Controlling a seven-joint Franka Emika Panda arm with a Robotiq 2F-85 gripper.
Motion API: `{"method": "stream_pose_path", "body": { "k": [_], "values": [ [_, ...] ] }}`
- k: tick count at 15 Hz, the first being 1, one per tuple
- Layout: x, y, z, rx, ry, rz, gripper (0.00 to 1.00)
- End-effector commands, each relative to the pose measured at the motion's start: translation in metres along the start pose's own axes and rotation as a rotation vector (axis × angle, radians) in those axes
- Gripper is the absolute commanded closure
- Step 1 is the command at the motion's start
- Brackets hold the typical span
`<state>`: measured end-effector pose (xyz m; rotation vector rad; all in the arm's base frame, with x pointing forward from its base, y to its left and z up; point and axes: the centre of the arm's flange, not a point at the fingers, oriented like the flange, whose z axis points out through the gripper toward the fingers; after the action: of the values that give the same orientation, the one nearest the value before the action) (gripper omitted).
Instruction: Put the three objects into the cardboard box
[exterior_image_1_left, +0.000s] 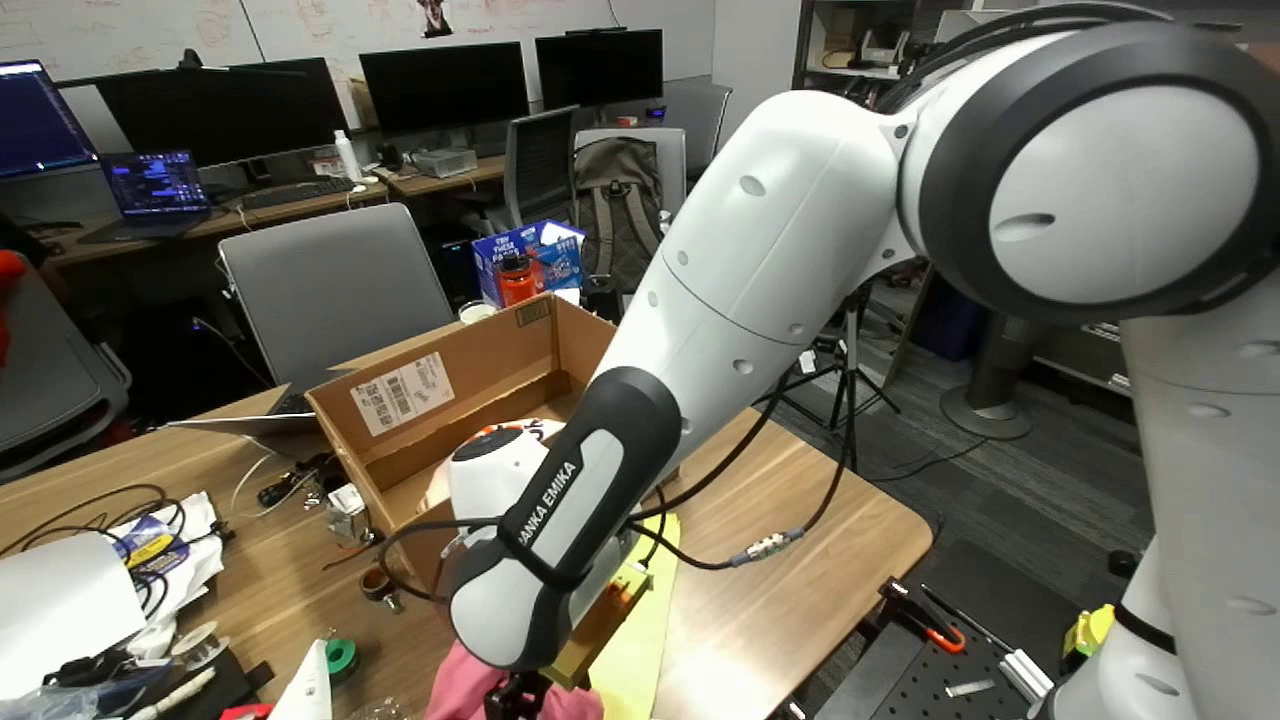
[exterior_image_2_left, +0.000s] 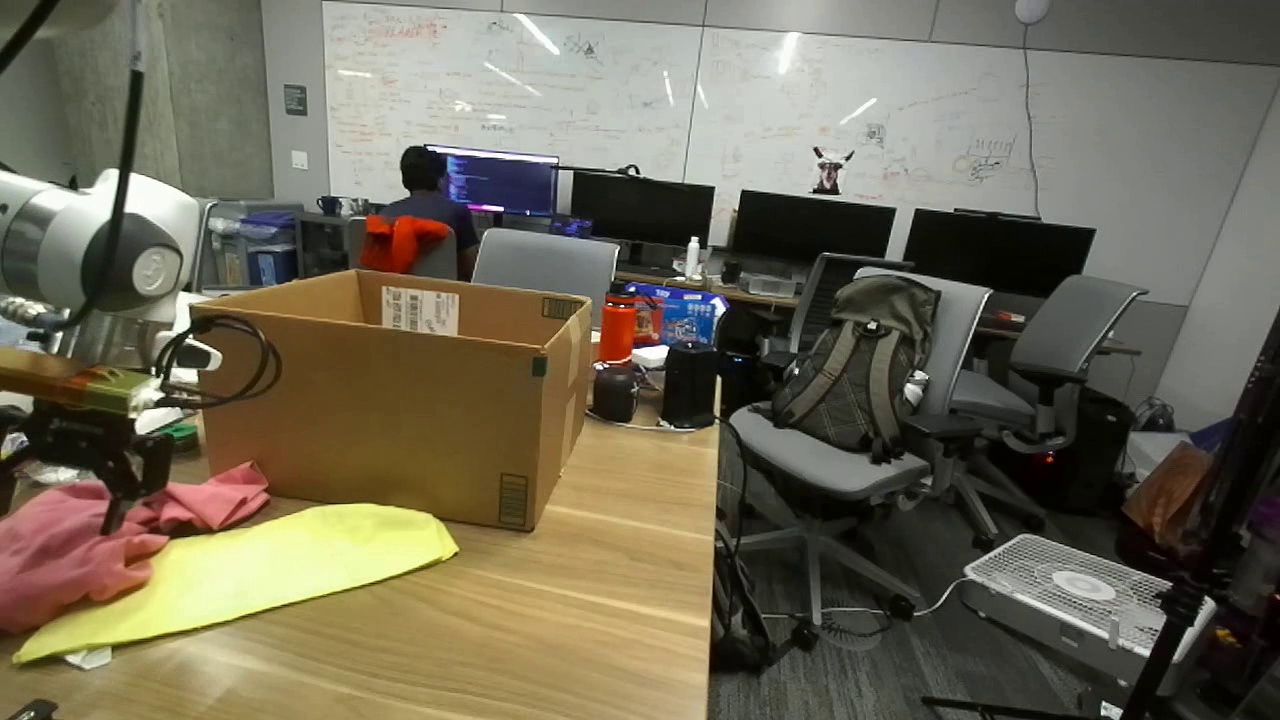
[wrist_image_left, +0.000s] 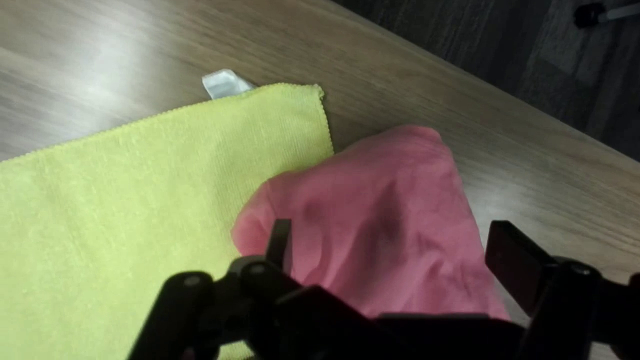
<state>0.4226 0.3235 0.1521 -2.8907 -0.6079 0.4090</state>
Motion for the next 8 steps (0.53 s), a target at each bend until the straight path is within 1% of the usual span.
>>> {"method": "stream_pose_path", "body": {
  "k": [1,8],
  "values": [
    [0.011,0.006,0.011,0.000,0.054,0.000,0.00],
    [0.011,0.017,0.036,-0.020,0.064,-0.001,0.00]
  ]
}}
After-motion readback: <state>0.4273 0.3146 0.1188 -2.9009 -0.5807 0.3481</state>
